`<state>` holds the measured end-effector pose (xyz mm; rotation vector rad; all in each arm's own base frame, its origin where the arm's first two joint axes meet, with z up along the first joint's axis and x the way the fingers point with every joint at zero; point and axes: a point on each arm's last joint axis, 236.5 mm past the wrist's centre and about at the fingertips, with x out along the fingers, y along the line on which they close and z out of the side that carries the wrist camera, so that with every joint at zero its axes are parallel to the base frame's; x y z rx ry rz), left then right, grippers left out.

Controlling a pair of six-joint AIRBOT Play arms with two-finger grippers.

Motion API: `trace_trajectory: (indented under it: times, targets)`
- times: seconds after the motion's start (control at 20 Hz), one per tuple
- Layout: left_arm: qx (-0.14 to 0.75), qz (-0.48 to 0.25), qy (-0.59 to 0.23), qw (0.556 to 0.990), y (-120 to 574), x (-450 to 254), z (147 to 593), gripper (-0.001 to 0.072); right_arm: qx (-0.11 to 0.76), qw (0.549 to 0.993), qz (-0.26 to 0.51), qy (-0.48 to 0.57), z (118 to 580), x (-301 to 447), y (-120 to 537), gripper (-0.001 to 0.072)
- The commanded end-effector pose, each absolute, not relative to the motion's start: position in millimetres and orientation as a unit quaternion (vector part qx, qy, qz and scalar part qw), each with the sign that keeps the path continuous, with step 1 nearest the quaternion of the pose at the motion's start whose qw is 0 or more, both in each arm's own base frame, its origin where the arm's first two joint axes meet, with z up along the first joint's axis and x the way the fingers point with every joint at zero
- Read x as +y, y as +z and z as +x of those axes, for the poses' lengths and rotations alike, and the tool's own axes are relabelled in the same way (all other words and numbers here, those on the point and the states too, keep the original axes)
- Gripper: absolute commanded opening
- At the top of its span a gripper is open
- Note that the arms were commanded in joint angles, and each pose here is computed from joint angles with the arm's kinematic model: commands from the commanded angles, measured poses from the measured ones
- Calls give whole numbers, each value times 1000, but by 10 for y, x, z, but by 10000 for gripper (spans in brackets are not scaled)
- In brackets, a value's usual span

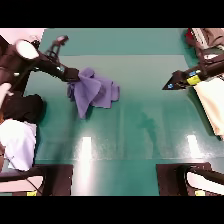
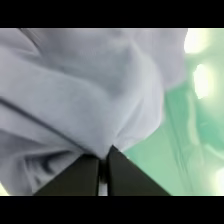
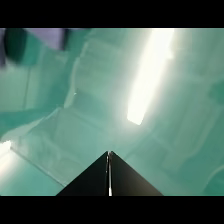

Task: Fold the shirts.

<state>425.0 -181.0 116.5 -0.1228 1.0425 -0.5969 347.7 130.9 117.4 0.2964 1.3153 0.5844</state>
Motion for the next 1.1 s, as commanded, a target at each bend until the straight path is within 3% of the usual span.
trace_trajectory:
  times: [0.0, 0.15, 0.3, 0.45, 0.55, 0.65, 0.95, 1.0, 1.05]
  targets:
    - [394, -77, -378, 834, 2182, -2190, 3731, 25, 570, 761, 123, 285, 3603, 1523, 1209, 19]
    - [311, -82, -495, 807, 2990, -2798, 3171, 25, 497, 818, 139, 254, 3824, 1298, 1558, 19]
    - [195, -80, -593, 777, 3791, -3358, 2631, 25, 453, 851, 146, 225, 3765, 999, 1903, 19]
    - [62, -87, -616, 781, 4533, -3567, 2382, 25, 412, 878, 152, 189, 3677, 678, 2195, 19]
    - [22, -86, -609, 788, 4753, -3537, 2365, 25, 388, 893, 156, 165, 3610, 484, 2352, 19]
    - [47, -35, -577, 814, 4509, -3489, 2530, 25, 372, 903, 158, 144, 3527, 332, 2468, 19]
    - [323, 150, -364, 861, 2682, -2694, 3264, 25, 380, 901, 156, 137, 3350, 276, 2497, 20]
    - [357, 153, -340, 856, 2393, -2591, 3335, 26, 399, 892, 156, 148, 3318, 341, 2411, 51]
    - [389, 153, -330, 846, 2095, -2515, 3367, 25, 421, 879, 155, 161, 3276, 428, 2292, 207]
